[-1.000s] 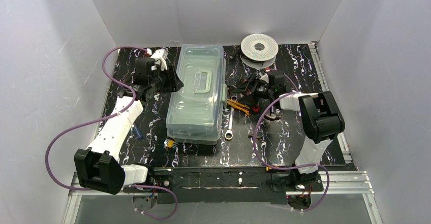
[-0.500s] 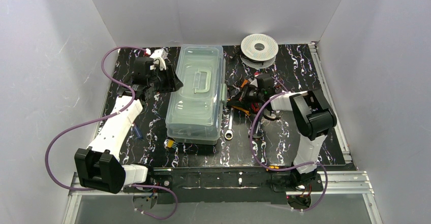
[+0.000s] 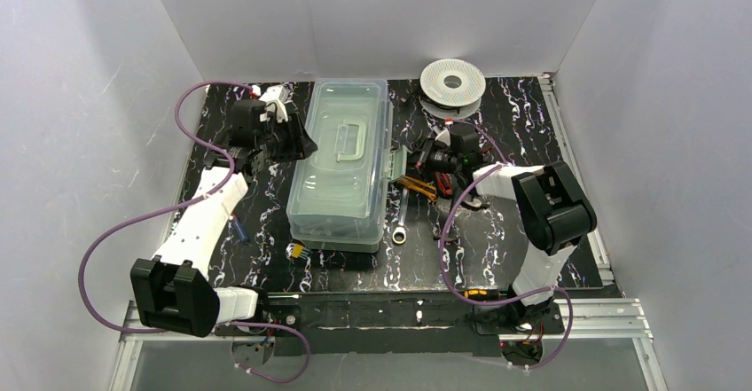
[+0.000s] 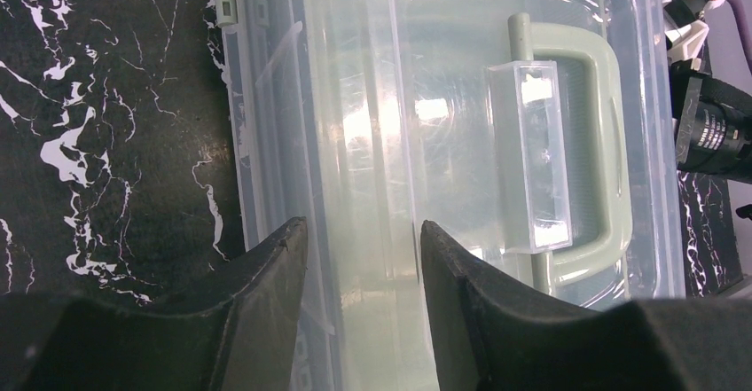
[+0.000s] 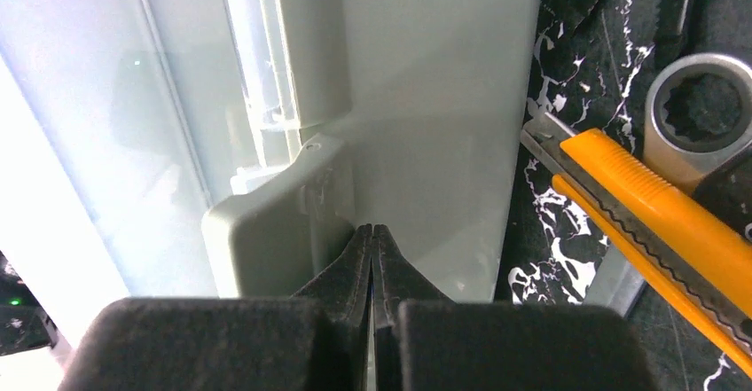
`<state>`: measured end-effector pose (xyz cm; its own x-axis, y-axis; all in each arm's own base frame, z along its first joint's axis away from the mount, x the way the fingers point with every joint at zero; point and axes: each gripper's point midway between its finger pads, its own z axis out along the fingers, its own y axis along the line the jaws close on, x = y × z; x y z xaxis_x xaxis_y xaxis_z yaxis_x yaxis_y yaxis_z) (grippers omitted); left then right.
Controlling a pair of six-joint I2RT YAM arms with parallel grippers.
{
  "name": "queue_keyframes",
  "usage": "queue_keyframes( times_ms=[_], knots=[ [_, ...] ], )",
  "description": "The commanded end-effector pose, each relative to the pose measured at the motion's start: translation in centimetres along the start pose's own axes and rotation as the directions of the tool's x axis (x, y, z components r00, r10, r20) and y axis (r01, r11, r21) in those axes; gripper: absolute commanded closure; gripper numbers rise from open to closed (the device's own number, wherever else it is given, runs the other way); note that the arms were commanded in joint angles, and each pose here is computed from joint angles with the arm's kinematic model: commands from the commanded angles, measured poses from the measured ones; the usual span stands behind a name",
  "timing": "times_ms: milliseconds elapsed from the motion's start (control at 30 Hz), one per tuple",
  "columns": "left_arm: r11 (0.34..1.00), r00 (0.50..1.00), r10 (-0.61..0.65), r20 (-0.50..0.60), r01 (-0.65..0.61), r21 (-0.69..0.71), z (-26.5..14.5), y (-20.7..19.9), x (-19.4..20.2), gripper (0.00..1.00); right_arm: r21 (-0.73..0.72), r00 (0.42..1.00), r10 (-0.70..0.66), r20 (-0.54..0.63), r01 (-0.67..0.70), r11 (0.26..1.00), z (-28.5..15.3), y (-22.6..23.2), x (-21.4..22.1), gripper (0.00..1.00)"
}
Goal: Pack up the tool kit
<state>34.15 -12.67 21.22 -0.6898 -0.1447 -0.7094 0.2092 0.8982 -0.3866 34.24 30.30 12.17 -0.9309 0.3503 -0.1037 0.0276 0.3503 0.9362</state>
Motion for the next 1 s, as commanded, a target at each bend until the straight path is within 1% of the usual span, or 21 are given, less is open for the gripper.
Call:
queue_keyframes(
  times_ms=[0, 100, 267, 367, 467, 533, 667, 767, 800, 900, 967],
  knots=[
    [0.998, 0.959, -0.033, -0.282, 0.045, 0.036, 0.1, -0.4, 7.7, 0.61, -0.246, 0.993, -0.114, -0.017, 0.106, 0.964, -1.2, 7.6, 0.5, 0.99],
    [0.999, 0.959, -0.033, -0.281, 0.043, 0.031, 0.0, -0.3, 7.7, 0.61, -0.125, 0.999, -0.051, -0.012, 0.049, 0.991, -1.1, 4.6, 0.2, 0.99],
    [0.999, 0.961, -0.03, -0.274, 0.034, 0.009, -0.2, 0.0, 7.7, 0.61, 0.068, 0.996, 0.045, 0.077, -0.05, 0.996, -3.4, -1.3, -1.6, 0.99],
    [1.0, 0.964, -0.029, -0.264, 0.028, -0.008, -0.5, 0.3, 7.6, 0.61, 0.167, 0.986, 0.045, 0.163, -0.073, 0.983, -5.9, -3.9, -3.3, 0.99],
    [1.0, 0.968, -0.022, -0.249, 0.018, -0.019, -0.7, 0.4, 7.3, 0.6, 0.237, 0.979, 0.022, 0.205, -0.071, 0.969, -7.8, -5.3, -4.0, 0.98],
    [1.0, 0.971, -0.019, -0.237, 0.013, -0.028, -0.8, 0.6, 7.1, 0.58, 0.248, 0.976, -0.013, 0.219, -0.043, 0.968, -8.8, -5.1, -4.3, 0.97],
    [0.999, 0.979, -0.012, -0.205, 0.003, -0.044, -1.3, 0.6, 6.3, 0.46, 0.256, 0.966, -0.12, 0.231, 0.058, 0.965, -10.1, -3.8, -4.3, 0.93],
    [0.999, 0.984, -0.014, -0.175, 0.005, -0.054, -2.0, 0.4, 5.3, 0.3, 0.286, 0.949, -0.205, 0.241, 0.132, 0.949, -11.1, -3.1, -4.4, 0.87],
    [0.999, 0.987, -0.012, -0.162, 0.004, -0.052, -2.4, 0.2, 4.9, 0.26, 0.299, 0.938, -0.244, 0.244, 0.167, 0.94, -11.5, -2.8, -4.5, 0.84],
    [0.998, 0.992, -0.003, -0.123, -0.004, -0.056, -3.5, -0.4, 3.5, 0.14, 0.316, 0.922, -0.295, 0.252, 0.21, 0.925, -12.2, -2.2, -4.7, 0.72],
    [0.998, 0.995, 0.006, -0.104, -0.012, -0.054, -4.3, -0.9, 2.5, 0.04, 0.308, 0.915, -0.312, 0.257, 0.228, 0.923, -12.4, -1.6, -4.7, 0.57]
  ],
)
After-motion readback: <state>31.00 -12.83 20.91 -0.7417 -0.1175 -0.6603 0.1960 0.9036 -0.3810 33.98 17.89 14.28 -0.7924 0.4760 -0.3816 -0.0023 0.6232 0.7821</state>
